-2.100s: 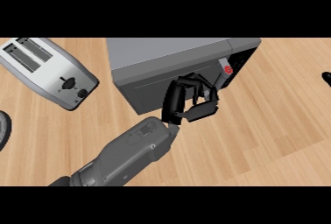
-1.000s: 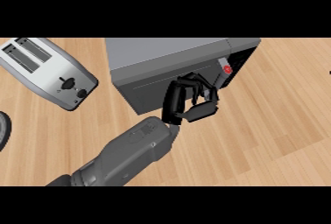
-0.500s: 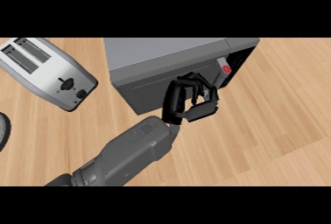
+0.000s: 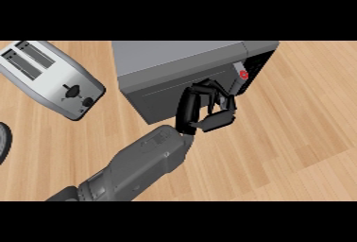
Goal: Pick up the milk, place it into the microwave and close the microwave
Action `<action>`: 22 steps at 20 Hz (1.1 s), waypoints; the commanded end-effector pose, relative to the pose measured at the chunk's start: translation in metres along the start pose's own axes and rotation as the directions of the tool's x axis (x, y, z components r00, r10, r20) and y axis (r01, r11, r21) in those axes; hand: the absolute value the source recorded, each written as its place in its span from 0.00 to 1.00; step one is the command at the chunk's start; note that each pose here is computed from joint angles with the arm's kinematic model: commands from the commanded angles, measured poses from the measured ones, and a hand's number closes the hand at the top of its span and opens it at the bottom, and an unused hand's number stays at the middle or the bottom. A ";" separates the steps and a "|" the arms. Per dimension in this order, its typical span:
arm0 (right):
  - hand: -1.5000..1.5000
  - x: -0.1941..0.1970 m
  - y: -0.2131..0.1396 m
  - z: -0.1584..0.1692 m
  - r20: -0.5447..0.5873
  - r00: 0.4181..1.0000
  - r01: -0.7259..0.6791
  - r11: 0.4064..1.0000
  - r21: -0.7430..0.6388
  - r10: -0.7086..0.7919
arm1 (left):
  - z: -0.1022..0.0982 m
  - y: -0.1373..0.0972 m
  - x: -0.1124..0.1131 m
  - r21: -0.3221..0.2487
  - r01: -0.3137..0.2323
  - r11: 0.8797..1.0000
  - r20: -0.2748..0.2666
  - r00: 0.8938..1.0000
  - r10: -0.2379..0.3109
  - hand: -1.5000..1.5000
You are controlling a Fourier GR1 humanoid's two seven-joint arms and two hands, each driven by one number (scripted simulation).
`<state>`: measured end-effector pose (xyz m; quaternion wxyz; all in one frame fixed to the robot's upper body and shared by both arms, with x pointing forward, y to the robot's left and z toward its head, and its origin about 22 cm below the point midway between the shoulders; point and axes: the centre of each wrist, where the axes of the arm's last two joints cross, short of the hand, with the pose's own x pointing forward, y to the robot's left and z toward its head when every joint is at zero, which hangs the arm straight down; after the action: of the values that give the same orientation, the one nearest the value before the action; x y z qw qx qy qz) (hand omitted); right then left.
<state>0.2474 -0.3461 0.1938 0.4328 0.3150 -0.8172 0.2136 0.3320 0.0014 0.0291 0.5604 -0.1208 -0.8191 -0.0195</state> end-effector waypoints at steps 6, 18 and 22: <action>0.00 -0.001 0.002 -0.003 0.019 0.998 0.066 0.996 0.055 -0.067 | -0.017 0.022 -0.014 0.091 0.159 0.983 -0.121 0.982 -0.147 1.00; 0.00 0.021 0.002 0.003 0.014 0.999 0.029 0.998 0.047 -0.030 | -0.002 0.034 -0.031 0.189 0.189 0.964 -0.249 0.958 -0.139 1.00; 0.00 0.021 0.003 0.010 -0.002 0.999 0.041 0.998 0.037 -0.041 | -0.002 0.039 -0.032 0.188 0.182 0.965 -0.254 0.958 -0.131 0.00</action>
<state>0.2344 -0.3543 0.2055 0.4261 0.3409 -0.8085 0.2202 0.3289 -0.0089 0.0279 0.5965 -0.1161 -0.7914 -0.0654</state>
